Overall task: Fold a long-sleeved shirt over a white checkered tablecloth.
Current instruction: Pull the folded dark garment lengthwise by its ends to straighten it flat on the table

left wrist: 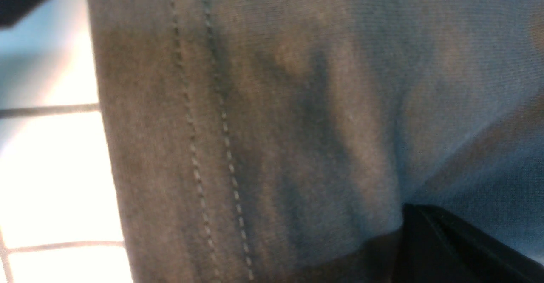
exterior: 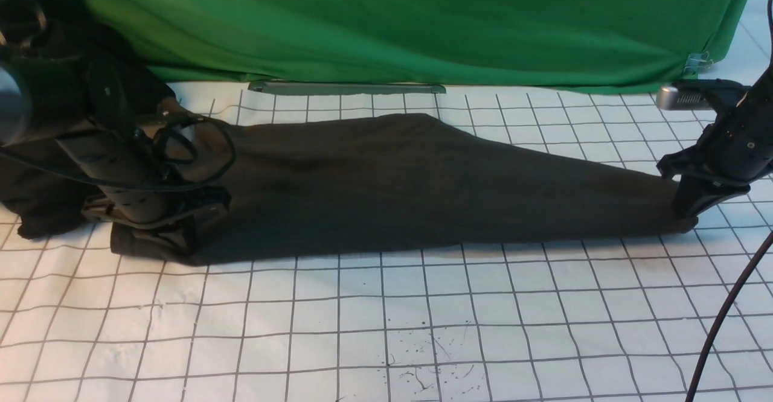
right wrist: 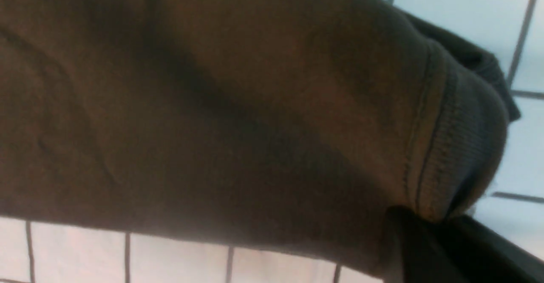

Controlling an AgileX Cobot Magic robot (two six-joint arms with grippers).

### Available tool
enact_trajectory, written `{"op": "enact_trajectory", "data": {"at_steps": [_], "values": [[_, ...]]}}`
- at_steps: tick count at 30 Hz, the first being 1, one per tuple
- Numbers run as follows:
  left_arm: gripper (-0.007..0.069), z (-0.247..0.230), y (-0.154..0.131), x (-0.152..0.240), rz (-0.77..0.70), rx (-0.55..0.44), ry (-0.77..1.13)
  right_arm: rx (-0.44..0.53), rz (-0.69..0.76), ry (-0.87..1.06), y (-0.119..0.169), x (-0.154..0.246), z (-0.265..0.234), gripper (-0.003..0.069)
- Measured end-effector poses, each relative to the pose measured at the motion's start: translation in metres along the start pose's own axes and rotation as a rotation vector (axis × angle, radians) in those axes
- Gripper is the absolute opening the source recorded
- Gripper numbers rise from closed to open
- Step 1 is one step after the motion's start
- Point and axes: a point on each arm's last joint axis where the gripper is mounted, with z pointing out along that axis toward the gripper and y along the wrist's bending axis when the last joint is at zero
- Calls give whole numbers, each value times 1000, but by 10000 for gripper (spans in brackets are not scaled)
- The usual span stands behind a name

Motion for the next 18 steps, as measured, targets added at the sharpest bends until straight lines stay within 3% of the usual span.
{"op": "enact_trajectory", "data": {"at_steps": [6, 10, 13, 14, 15, 17, 18], "values": [[-4, 0, 0, 0, 2, -1, -1, 29, 6, 10, -9, 1, -2, 41], [-4, 0, 0, 0, 2, -1, 0, 37, 4, 3, -10, 0, -2, 79], [-4, -3, 0, 1, 5, -3, 1, 57, 35, -7, -12, -5, -10, 273], [-4, -4, 0, 2, 8, -5, 2, 58, 34, -6, -12, -5, -11, 287], [-4, -7, 1, 4, 14, -13, 9, 65, 69, -7, -12, -8, -19, 401], [-4, -13, 4, 7, 28, -30, 14, 75, 106, -13, -12, -13, -30, 529], [-4, -14, 4, 7, 30, -33, 13, 76, 107, -18, -12, -14, -32, 538]]}}
